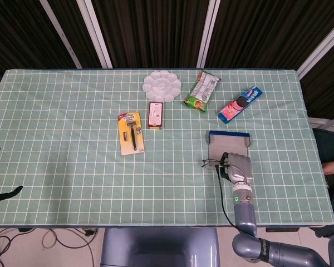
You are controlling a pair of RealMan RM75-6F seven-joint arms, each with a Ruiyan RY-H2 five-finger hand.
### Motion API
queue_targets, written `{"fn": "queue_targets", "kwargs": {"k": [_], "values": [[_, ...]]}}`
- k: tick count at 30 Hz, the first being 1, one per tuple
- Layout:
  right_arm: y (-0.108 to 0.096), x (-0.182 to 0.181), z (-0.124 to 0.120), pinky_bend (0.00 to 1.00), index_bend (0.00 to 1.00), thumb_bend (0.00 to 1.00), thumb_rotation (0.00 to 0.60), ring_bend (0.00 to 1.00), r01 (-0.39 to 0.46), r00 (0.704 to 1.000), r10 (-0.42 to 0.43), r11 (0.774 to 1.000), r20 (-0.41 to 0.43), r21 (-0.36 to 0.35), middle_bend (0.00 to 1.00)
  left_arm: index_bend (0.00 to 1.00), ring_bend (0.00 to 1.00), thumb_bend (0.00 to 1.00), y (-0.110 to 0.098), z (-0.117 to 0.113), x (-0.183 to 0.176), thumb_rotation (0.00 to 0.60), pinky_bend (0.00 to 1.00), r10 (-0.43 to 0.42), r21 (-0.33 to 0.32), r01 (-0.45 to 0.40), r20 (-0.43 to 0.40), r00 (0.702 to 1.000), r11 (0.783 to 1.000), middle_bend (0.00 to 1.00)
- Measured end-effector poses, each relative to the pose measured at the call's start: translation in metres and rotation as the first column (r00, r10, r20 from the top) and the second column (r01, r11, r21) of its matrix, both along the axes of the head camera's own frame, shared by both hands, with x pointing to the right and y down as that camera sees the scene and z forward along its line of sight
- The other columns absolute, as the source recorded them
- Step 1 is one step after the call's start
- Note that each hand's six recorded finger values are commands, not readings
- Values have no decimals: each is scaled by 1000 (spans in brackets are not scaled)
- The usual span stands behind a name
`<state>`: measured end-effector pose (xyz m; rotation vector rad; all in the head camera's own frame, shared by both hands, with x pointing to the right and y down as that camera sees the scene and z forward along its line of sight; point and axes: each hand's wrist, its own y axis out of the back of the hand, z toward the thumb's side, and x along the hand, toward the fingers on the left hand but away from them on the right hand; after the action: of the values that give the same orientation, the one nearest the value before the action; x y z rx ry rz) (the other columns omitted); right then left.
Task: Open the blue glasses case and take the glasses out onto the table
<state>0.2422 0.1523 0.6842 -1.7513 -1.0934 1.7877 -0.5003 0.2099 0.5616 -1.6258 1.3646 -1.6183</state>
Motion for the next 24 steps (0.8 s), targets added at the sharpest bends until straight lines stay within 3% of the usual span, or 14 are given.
{"fn": "queue_targets", "kwargs": {"k": [16, 24], "values": [[18, -101, 21, 1000, 612, 616, 600, 1000, 70, 994, -64, 996, 92, -63, 1000, 0, 0, 38, -2, 2, 2, 600, 0, 14, -22, -14, -24, 1000, 1000, 0], [27, -137, 36, 1000, 596, 606, 600, 1000, 88, 992, -80, 993, 96, -83, 1000, 0, 0, 38, -3, 1, 1, 600, 0, 10, -24, -11, -34, 999, 1000, 0]]}}
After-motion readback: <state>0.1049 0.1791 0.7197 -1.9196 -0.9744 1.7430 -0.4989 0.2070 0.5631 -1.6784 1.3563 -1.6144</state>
